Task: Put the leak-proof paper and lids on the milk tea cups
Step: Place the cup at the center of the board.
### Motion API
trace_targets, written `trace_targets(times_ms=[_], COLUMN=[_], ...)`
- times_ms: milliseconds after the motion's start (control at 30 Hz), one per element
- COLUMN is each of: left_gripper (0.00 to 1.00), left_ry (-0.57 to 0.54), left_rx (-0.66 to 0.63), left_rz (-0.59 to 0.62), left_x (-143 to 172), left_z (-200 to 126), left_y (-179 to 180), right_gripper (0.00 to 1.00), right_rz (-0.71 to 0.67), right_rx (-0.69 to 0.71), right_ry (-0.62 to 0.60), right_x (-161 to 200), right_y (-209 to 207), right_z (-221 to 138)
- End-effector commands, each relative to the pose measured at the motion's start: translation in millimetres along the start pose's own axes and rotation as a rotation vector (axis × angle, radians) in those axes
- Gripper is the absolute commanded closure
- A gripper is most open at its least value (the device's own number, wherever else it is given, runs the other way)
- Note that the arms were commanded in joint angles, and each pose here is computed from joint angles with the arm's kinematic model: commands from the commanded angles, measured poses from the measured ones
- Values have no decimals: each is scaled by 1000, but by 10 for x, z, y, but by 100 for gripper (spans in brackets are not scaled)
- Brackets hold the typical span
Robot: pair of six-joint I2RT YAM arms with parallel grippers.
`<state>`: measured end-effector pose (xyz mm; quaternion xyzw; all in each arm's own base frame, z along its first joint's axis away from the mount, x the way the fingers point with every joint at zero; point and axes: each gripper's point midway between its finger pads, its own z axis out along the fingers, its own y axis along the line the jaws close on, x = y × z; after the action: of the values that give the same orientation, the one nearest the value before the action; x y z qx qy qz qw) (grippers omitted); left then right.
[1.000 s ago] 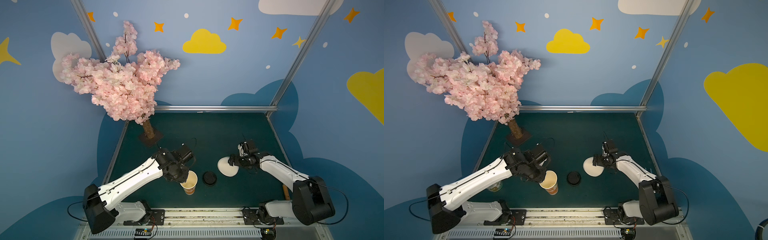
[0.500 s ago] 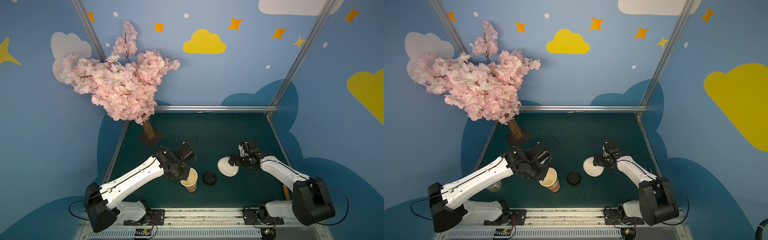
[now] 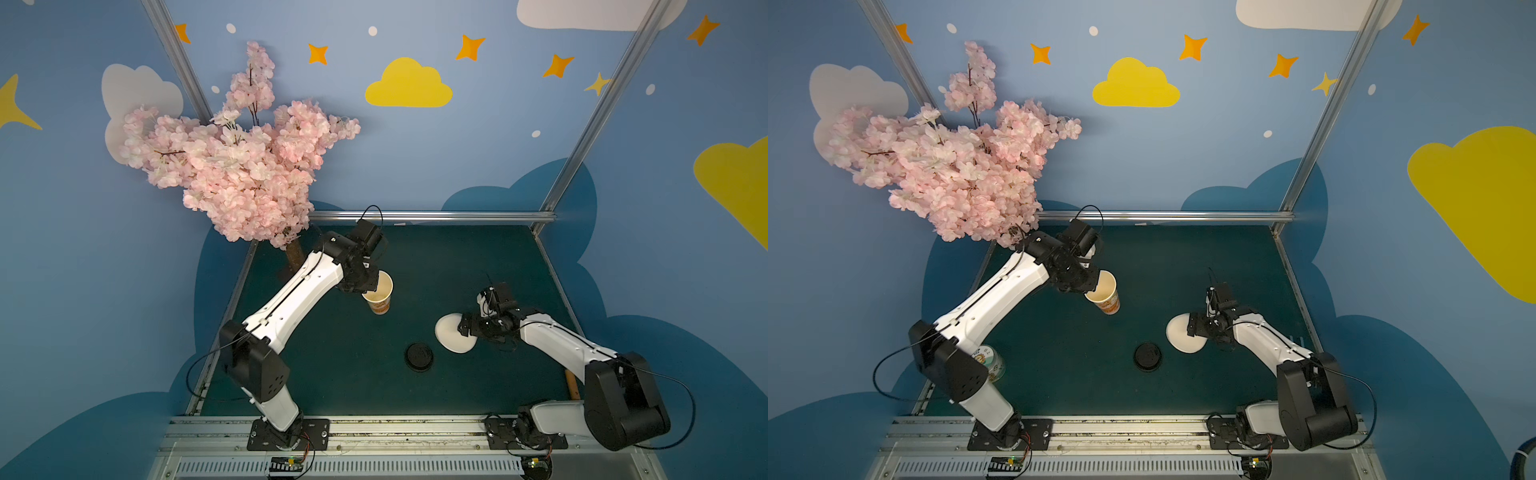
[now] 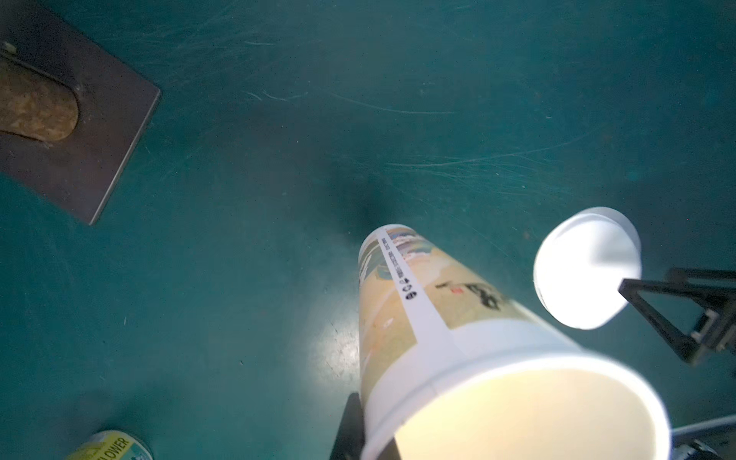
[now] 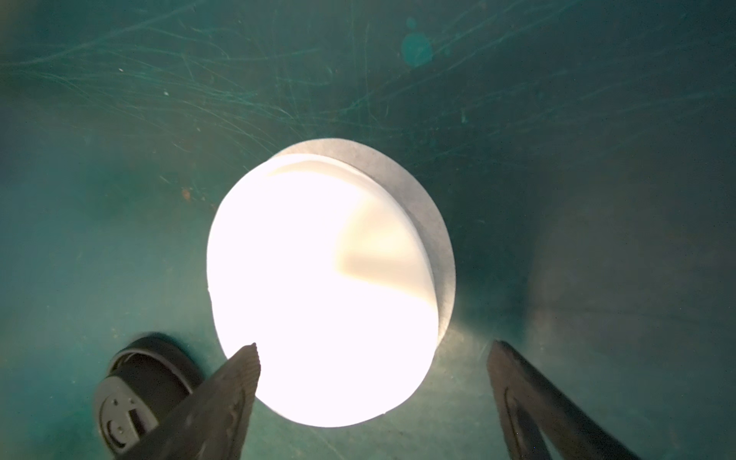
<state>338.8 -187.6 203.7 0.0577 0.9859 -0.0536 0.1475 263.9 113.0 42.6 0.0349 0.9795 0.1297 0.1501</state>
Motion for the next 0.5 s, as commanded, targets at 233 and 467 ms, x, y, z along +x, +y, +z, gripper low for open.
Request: trace_targets(times_ms=[233, 467], left_gripper=[97, 81], left_ry=[144, 142], left_rx=[52, 79], left_rz=[46, 31], left_x=[-211, -235], left_z=[539, 581], left_y=[-183, -194], right_gripper=[25, 43], right_rz=[56, 70], right_rx=[96, 124], right_ry=[97, 102], right_x=[44, 48], right_y=[-137, -188], right_z=[263, 310])
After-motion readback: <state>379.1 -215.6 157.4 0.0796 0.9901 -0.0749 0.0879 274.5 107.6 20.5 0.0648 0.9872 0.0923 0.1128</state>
